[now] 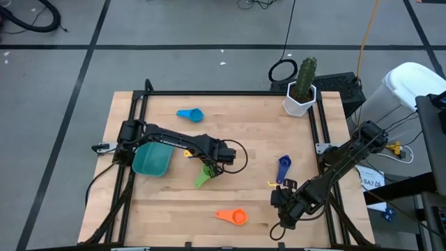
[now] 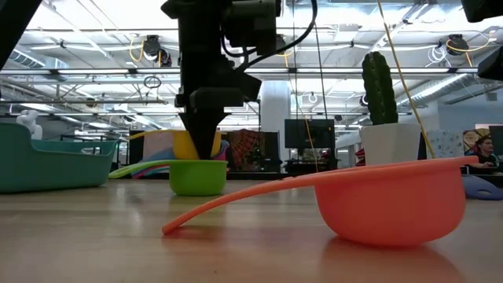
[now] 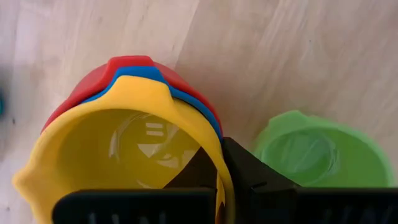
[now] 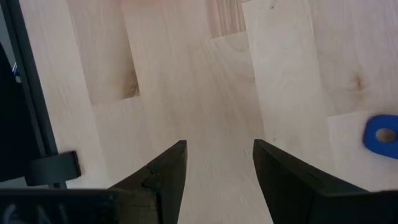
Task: Nest measuring cups in basket
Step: Stack the yellow measuring cup into the blue measuring cup
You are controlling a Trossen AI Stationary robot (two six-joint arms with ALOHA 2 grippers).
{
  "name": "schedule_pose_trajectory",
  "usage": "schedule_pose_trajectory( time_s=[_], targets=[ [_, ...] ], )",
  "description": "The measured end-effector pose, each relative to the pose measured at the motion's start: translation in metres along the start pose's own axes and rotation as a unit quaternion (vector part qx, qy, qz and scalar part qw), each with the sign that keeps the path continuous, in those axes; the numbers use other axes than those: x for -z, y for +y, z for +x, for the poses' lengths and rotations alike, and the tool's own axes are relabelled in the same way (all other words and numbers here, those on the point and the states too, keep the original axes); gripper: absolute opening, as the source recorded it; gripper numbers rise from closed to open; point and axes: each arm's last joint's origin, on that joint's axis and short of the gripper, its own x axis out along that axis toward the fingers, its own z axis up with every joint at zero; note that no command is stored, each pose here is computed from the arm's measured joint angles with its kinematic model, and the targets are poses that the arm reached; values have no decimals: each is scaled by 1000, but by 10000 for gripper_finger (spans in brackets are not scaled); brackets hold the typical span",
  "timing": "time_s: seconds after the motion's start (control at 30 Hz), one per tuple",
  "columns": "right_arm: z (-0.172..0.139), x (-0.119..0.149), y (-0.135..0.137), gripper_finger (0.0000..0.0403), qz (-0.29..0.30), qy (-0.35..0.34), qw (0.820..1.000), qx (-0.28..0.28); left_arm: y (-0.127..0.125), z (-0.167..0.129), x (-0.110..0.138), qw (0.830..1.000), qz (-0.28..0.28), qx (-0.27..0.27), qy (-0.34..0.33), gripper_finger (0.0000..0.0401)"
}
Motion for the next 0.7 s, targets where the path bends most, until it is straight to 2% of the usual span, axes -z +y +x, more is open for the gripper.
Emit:
schedule_pose_trajectory(
  time_s=[0.7],
  targets=[
    [0,0,0,176,30,0,1000,0,5,-3,-3,999,31,-3,-3,8]
  ],
)
